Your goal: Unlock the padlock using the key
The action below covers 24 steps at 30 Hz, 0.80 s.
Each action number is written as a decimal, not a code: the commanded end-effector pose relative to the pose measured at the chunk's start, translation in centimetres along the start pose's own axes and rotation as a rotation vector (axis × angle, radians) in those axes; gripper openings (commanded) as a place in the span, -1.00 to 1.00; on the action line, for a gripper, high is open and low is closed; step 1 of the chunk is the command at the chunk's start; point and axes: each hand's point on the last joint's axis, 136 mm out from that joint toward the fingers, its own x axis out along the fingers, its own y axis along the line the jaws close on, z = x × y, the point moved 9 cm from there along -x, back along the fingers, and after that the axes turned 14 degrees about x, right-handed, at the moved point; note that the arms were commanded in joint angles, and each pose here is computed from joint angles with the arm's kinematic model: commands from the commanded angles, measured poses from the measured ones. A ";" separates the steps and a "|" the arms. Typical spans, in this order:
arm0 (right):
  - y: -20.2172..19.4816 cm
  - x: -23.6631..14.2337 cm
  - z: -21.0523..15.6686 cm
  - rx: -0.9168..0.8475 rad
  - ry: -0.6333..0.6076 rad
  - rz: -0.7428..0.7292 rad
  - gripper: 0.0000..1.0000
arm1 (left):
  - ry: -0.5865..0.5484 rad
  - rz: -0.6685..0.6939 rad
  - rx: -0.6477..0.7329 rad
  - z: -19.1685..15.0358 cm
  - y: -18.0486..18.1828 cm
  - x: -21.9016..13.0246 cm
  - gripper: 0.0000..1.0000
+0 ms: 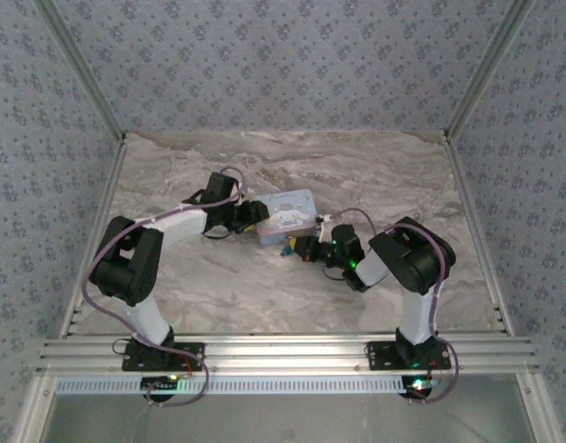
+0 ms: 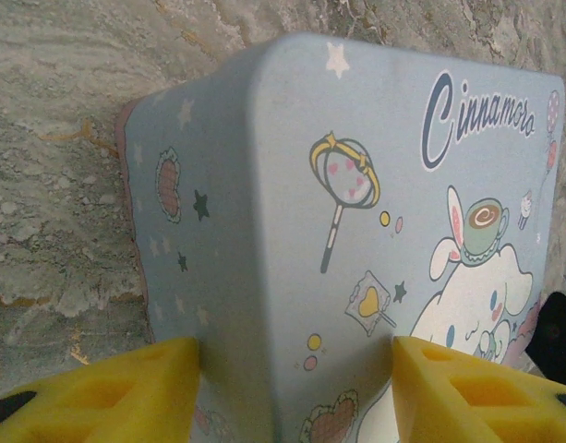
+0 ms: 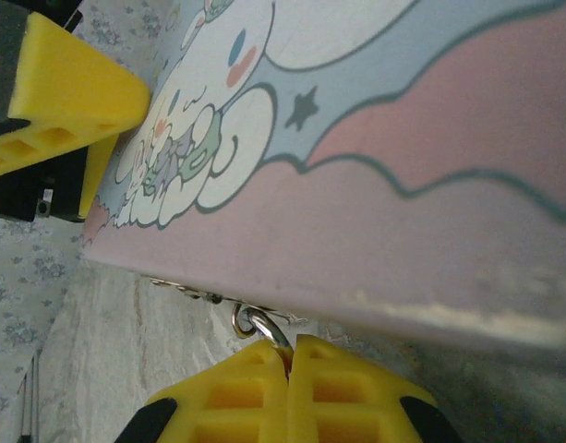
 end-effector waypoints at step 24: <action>0.3 -4.7 1.4 -0.001 -0.176 -0.114 -1.00 | -0.002 0.060 0.003 -0.9 -0.3 -2.7 0.37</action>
